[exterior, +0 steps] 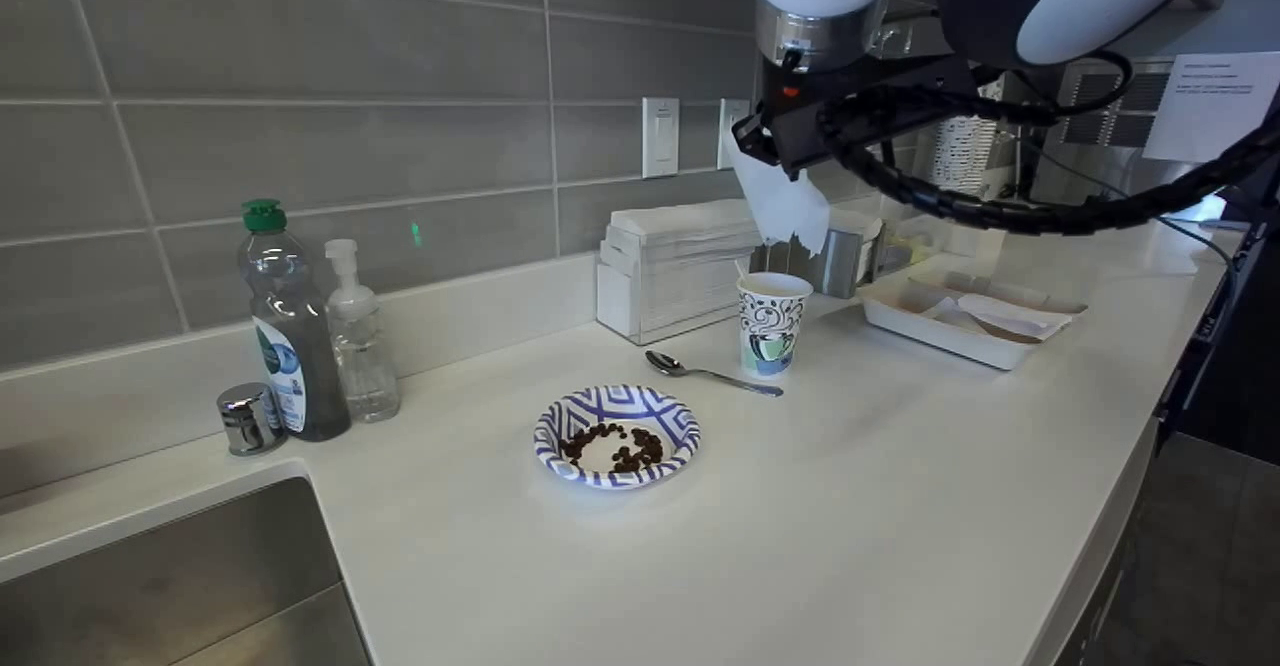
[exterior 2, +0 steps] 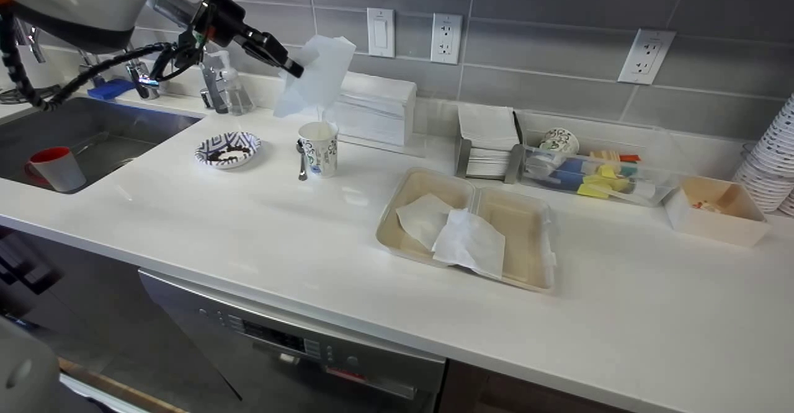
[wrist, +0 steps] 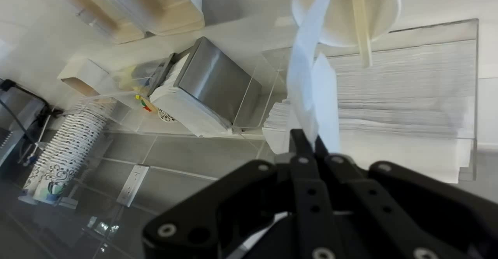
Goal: Fold the napkin on the left in half and put the napkin on the right in the food pack then pour the contents on the folded napkin into the coffee cup.
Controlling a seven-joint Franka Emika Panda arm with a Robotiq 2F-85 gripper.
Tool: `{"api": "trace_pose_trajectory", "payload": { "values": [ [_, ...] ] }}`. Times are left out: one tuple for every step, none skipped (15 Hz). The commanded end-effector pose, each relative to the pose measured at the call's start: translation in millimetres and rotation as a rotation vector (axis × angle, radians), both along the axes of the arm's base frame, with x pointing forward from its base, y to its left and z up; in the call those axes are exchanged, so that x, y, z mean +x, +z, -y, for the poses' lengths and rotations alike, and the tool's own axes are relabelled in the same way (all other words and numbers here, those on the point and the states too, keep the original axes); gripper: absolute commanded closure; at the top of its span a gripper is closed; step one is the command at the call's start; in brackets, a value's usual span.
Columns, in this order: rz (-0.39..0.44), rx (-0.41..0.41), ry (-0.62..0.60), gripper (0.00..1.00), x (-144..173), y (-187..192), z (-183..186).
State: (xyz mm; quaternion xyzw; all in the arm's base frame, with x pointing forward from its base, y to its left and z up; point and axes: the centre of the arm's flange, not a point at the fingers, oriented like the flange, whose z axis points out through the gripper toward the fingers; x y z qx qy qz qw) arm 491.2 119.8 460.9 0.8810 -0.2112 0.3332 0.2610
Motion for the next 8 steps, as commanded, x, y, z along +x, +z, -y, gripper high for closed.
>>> {"api": "trace_pose_trajectory", "payload": {
  "values": [
    [0.073, -0.016, 0.008, 1.0, -12.8, -5.8, -1.5],
    [0.087, -0.024, 0.012, 1.0, -14.0, -6.1, -1.9],
    [0.091, -0.037, 0.025, 1.0, -15.5, -7.3, -2.6],
    [0.065, -0.019, 0.03, 1.0, -16.4, -9.2, -3.1],
    [0.083, -0.033, 0.027, 1.0, -16.6, -10.7, -3.5],
    [0.079, -0.033, 0.027, 1.0, -17.2, -11.0, -3.8],
    [0.082, -0.027, 0.027, 1.0, -17.8, -10.6, -4.5],
    [0.107, -0.05, 0.026, 1.0, -17.2, -11.2, -4.5]
  ]
}}
